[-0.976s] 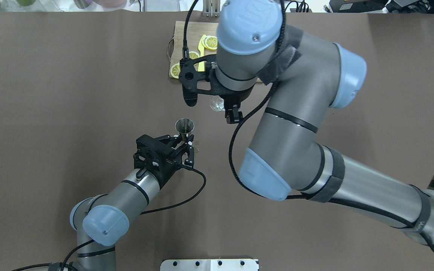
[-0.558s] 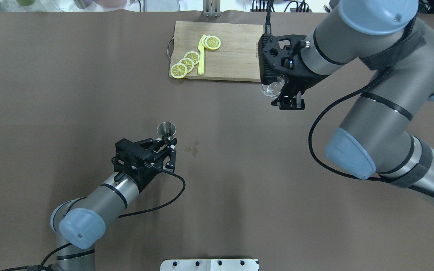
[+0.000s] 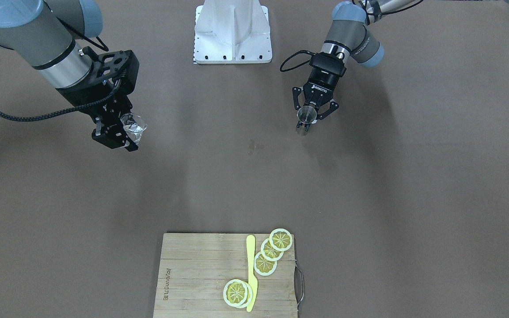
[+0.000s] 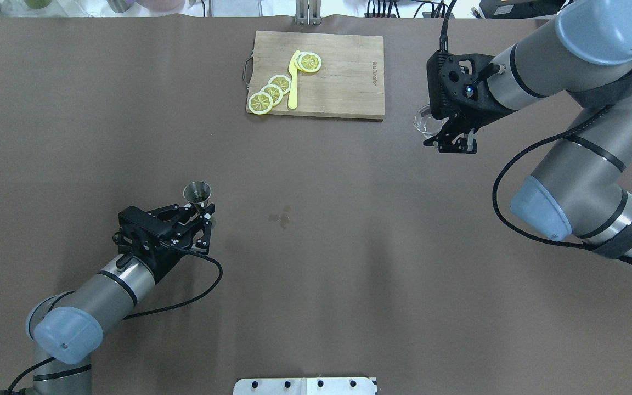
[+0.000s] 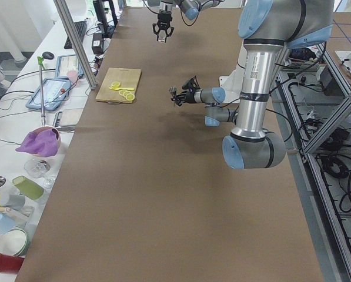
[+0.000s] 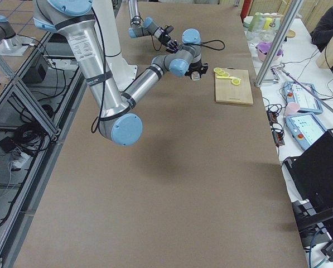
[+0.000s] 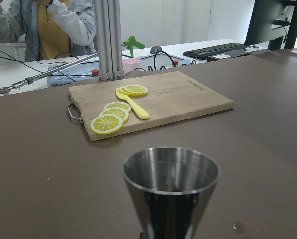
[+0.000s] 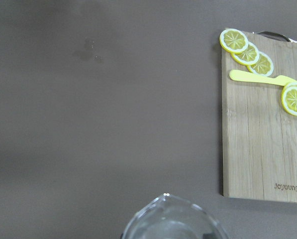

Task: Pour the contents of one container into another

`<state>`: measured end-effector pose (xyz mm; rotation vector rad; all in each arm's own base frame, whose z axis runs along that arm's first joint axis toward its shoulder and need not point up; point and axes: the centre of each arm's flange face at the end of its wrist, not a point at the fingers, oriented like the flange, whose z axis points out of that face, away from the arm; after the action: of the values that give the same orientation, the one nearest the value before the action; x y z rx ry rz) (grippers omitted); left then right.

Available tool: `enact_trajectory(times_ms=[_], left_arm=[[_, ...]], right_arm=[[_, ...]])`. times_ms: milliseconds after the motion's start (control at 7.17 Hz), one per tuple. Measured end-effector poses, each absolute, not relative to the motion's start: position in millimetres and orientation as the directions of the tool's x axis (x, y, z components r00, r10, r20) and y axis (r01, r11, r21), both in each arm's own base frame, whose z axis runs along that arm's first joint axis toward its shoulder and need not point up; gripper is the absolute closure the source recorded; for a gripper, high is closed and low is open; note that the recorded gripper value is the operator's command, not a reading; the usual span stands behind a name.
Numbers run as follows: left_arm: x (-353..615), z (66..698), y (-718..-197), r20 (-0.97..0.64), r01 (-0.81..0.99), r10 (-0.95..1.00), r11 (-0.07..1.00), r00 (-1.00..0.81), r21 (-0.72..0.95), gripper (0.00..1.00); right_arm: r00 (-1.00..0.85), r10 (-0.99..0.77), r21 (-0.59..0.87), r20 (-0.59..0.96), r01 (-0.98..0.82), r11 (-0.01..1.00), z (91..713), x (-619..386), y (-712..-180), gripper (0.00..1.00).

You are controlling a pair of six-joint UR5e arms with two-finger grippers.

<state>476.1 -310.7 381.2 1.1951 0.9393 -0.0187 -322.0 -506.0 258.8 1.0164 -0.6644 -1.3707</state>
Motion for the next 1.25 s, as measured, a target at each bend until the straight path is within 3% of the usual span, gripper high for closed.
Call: enact_trajectory(times_ms=[697, 1255], left_arm=[[421, 436, -317, -0.599, 0.523, 0.277, 0.303, 0.751, 0.796, 1.00], [386, 480, -323, -0.658, 0.591, 0.179, 0.315, 0.732, 0.743, 1.00]], right_arm=[[0.167, -0.985, 0.958, -0.042, 0.287, 0.008, 384, -292, -524, 1.00], [0.188, -0.980, 0.988, 0.059, 0.132, 0.084, 468, -290, -524, 1.00]])
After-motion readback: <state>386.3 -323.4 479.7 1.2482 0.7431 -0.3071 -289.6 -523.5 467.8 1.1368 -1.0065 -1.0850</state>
